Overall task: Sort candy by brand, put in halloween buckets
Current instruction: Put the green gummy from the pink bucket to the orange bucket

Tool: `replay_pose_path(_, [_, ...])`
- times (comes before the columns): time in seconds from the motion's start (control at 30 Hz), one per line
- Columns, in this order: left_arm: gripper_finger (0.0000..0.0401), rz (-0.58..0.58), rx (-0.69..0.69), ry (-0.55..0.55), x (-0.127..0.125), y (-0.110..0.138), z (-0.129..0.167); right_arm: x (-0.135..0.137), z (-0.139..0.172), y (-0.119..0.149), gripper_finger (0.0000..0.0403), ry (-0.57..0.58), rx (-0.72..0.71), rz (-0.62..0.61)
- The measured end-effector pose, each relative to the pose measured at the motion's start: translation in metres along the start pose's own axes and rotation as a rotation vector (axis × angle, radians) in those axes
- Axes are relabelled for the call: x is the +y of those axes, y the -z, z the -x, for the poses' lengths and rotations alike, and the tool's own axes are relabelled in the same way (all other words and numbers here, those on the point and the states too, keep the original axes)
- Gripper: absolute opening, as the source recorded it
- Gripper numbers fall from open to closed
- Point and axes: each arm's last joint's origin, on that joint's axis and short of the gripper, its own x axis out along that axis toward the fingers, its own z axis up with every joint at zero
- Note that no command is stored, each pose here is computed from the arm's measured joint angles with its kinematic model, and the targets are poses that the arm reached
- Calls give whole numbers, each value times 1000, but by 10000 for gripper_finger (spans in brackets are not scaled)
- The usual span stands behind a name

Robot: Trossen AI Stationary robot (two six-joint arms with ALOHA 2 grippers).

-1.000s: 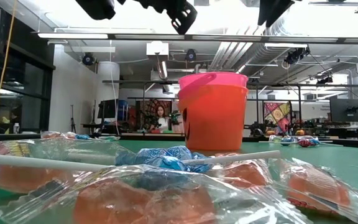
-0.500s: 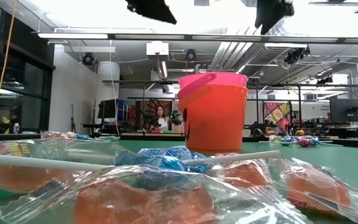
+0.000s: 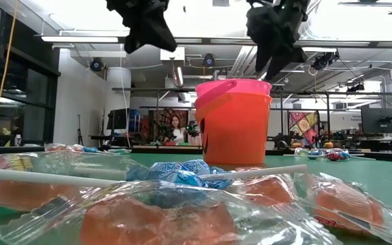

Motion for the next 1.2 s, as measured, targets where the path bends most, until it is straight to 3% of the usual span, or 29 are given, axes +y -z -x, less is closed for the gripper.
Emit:
replay_pose_path(0.23, [108,42,20,-8,1,2,1,6,-27,-5,177,82,7,65])
replay_pose_path(0.4, [135,66,23,-10,1,2,1,6,-34,-8,177,92,13,74])
replay_pose_path(0.57, [140,68,22,-10,1,2,1,6,-34,-8,165,106,0,83])
replay_pose_path(0.9, [140,72,17,-14,2,1,1,7,-37,-9,82,107,6,83])
replay_pose_path(1.2, [140,71,17,-14,2,1,1,9,-48,-8,66,86,57,81])
